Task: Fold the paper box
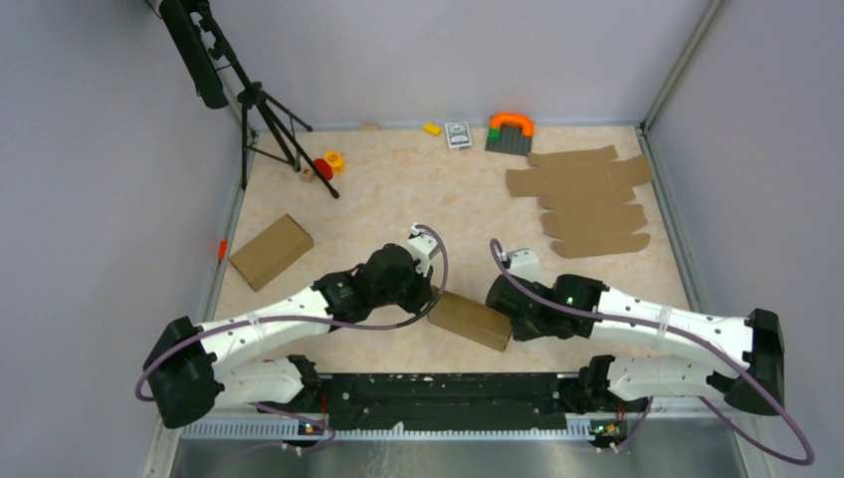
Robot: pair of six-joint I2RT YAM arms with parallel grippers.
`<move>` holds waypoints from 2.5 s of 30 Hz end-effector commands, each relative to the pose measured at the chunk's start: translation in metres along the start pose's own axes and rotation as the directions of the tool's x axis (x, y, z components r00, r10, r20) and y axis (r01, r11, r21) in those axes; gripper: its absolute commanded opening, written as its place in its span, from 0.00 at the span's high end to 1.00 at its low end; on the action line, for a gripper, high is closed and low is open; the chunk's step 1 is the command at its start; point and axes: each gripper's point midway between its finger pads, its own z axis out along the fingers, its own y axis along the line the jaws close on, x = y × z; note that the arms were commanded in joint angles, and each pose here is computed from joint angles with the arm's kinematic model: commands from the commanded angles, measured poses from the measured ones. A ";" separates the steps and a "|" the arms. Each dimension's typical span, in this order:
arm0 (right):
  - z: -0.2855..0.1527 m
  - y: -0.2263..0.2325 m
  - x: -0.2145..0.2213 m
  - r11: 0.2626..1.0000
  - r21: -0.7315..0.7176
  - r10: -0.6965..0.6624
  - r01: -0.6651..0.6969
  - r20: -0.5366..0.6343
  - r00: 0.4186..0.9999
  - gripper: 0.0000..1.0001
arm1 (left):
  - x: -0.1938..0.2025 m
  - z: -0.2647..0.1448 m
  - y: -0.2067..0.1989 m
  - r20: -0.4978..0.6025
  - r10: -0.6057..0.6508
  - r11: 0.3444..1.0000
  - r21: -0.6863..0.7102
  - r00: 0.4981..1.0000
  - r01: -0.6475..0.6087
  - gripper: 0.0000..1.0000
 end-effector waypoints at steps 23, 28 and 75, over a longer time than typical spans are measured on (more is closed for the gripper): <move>0.000 0.005 -0.031 0.896 -0.144 0.438 -0.420 0.130 0.890 0.99 | -0.002 -0.003 -0.007 0.007 -0.064 0.996 -0.063 0.998 0.064 1.00; 0.001 0.009 -0.025 0.884 -0.167 0.455 -0.438 0.082 0.887 1.00 | -0.004 -0.003 -0.007 0.013 -0.055 0.996 -0.070 0.998 0.056 1.00; 0.007 -0.002 -0.005 0.955 -0.148 0.263 -0.259 0.008 0.965 0.70 | 0.006 0.005 -0.006 -0.022 -0.026 0.993 -0.116 0.999 0.023 1.00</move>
